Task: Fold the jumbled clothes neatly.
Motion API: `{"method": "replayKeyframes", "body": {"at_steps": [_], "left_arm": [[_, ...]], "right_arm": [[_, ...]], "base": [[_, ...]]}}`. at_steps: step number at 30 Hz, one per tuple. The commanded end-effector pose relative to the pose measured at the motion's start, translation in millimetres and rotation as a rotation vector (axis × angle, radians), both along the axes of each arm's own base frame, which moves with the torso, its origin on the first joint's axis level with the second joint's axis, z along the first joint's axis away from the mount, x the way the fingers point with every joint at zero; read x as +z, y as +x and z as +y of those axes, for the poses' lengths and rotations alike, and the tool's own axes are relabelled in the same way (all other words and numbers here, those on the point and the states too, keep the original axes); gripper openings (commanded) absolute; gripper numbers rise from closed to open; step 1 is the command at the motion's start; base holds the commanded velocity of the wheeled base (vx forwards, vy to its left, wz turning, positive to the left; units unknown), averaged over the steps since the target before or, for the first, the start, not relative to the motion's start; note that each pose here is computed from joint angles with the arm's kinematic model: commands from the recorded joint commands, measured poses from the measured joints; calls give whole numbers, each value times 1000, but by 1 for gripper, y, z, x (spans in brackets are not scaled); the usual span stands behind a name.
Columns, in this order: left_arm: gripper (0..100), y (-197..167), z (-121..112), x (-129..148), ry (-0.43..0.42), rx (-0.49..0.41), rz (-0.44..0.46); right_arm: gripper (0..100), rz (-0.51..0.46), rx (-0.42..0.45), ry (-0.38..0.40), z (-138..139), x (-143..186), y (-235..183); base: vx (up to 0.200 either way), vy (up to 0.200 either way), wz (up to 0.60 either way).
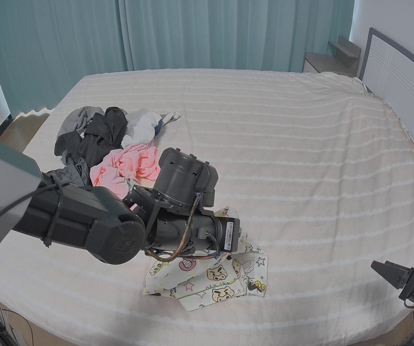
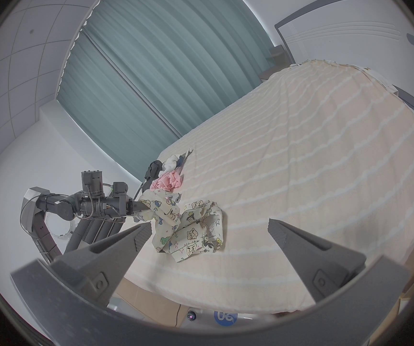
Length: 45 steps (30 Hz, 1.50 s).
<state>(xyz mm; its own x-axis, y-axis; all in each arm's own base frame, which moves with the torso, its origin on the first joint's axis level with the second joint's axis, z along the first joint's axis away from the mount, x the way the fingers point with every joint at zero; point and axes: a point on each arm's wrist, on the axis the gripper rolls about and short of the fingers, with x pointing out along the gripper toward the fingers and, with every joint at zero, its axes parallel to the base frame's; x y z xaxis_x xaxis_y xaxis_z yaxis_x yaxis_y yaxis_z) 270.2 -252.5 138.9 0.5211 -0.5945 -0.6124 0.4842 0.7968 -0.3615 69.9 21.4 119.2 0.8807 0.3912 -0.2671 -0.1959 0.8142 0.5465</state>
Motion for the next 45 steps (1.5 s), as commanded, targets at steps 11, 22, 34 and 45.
{"method": "replayKeyframes", "body": {"at_steps": [11, 22, 34, 45], "left_arm": [[100, 7, -7, -1, -52, 17, -47], [100, 19, 9, 22, -159, 173, -108], [100, -15, 167, 1, -429, 459, 144], [100, -42, 243, -82, -635, 688, 226]], "right_arm": [[100, 12, 1, -3, -1, -4, -2], [100, 8, 52, 7, 1, -4, -3], [100, 117, 305, -71, 38, 14, 58], [100, 251, 458, -224, 144, -22, 140]], "base": [[0, 0, 0], [0, 0, 0], [0, 0, 0], [0, 0, 0]]}}
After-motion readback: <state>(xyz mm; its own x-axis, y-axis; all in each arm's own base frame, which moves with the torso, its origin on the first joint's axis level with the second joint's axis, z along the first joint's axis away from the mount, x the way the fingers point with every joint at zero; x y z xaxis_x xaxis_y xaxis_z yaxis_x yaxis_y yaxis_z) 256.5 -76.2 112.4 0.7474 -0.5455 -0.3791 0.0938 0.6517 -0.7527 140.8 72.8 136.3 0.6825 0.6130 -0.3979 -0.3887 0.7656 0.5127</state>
